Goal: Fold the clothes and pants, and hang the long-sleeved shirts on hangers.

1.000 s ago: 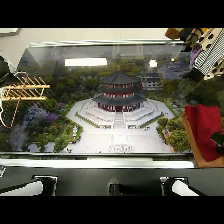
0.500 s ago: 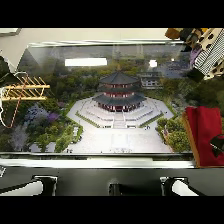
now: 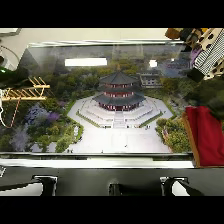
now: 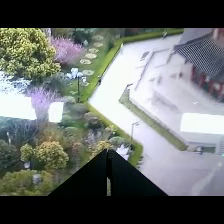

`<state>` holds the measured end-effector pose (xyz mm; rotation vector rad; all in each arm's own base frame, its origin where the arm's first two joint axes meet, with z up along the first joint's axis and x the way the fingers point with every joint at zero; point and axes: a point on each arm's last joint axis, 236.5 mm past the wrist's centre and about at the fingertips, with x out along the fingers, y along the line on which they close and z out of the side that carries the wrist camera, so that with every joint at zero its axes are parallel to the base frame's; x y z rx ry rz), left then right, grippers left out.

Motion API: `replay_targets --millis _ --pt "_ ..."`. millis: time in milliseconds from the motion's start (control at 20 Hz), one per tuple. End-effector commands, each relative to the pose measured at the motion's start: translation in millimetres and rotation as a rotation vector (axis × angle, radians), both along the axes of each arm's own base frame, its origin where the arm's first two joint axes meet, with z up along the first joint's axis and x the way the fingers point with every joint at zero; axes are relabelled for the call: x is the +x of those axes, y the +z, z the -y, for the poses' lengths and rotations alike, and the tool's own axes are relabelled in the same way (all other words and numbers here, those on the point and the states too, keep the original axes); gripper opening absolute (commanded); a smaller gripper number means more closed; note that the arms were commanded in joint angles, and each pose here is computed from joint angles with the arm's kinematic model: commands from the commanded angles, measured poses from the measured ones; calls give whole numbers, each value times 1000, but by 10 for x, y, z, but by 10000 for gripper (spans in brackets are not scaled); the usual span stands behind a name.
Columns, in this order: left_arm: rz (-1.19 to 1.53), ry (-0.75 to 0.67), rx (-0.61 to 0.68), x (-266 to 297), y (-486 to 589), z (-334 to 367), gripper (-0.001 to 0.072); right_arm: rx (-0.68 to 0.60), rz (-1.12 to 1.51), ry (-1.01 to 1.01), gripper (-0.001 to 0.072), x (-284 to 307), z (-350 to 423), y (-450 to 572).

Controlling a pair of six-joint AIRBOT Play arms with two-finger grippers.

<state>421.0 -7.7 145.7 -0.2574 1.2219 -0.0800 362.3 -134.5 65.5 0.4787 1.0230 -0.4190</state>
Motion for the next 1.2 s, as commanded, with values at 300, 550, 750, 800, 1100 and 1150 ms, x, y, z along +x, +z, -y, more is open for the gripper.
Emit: replay_targets --millis 300,550,750,800,1100,1150 --pt "-85 -168 100 -502 -927 495 14 77 -56 829 28 13 -2806 -166" --pt "-169 -180 100 -711 -1141 496 14 19 -76 834 30 21 -2700 -205" --pt "-191 -183 102 -763 -1149 486 15 -3 -139 843 30 -90 -2612 -264" --pt "-191 -183 102 -763 -1149 486 15 -2 -145 844 30 -103 -2608 -269" --pt "-191 -183 102 -763 -1149 486 15 -2 -144 843 30 -101 -2609 -268" --pt "-191 -183 102 -763 -1149 486 15 -2 -144 843 30 -101 -2609 -268"
